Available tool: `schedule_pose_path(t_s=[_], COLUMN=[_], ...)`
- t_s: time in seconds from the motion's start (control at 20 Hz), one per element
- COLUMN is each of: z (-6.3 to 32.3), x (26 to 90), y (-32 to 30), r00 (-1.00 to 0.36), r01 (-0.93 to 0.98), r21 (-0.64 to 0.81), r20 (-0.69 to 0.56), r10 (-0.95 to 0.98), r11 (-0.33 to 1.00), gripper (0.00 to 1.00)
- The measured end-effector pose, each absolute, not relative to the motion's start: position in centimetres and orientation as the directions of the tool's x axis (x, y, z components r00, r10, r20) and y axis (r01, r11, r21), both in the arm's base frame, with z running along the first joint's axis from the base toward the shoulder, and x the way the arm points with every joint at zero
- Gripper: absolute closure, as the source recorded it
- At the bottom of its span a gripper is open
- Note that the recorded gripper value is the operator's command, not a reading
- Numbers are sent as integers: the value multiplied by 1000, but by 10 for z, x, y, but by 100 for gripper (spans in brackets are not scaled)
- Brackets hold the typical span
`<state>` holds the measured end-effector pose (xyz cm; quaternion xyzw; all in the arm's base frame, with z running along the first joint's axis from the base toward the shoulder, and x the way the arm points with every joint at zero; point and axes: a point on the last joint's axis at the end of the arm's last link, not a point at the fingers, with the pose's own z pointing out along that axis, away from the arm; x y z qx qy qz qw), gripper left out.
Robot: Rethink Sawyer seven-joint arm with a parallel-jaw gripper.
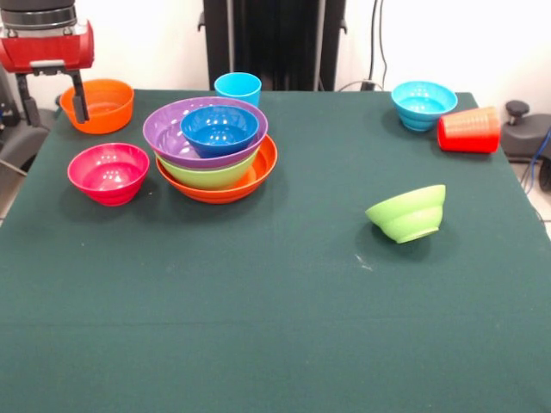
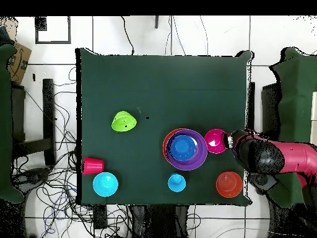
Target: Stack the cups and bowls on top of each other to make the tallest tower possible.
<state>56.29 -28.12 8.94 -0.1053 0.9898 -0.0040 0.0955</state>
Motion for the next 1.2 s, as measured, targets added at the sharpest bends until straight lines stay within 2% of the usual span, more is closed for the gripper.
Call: schedule_pose_path(t_s=[1.2], z=[96], x=[575], y=[-287], r00=[-957], r01=[-196], r21=[-37], r20=[-209], r10=[-200], r11=[980], gripper=[0])
